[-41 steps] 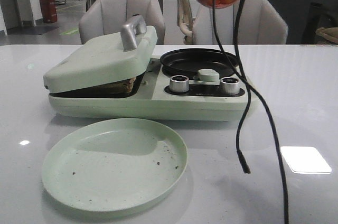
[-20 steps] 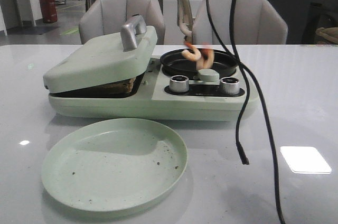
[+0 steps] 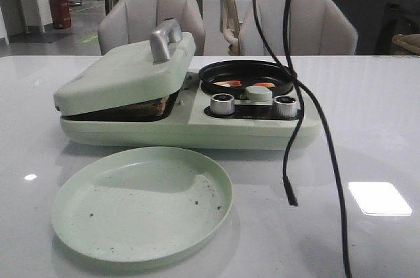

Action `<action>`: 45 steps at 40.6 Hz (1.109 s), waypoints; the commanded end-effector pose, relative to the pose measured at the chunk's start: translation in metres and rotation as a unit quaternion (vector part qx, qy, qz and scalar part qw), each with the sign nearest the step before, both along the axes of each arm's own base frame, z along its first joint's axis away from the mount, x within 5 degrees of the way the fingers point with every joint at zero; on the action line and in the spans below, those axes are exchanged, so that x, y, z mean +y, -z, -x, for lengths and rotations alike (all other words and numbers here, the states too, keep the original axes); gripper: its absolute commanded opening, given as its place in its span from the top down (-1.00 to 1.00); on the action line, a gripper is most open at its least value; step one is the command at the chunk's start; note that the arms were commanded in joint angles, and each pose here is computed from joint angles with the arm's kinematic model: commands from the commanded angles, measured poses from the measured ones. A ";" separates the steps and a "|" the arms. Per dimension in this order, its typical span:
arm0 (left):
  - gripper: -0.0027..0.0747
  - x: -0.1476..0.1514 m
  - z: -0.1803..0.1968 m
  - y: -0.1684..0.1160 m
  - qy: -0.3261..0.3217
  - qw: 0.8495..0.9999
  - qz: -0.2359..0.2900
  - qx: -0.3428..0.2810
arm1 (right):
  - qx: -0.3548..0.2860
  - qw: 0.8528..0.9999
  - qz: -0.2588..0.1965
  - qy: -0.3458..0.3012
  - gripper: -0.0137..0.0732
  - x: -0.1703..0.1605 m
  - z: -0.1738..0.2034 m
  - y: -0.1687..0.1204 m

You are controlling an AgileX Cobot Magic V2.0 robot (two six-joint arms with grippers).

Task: Make breakfast with bread and shrimp
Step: 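Lift the bowl over the black pan and tip the shrimp in, then lower the empty pink bowl back onto the table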

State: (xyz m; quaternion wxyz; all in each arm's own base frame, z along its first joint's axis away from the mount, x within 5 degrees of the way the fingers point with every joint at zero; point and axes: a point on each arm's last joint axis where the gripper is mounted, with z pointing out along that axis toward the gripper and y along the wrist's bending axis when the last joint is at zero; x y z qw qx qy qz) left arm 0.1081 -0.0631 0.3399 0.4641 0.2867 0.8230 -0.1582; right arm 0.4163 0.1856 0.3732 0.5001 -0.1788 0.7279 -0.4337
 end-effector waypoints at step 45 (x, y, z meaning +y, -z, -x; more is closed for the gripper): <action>0.67 -0.001 -0.003 -0.015 -0.010 0.999 0.029 -0.041 | 0.247 0.810 -0.514 0.136 0.52 -0.239 0.121 0.143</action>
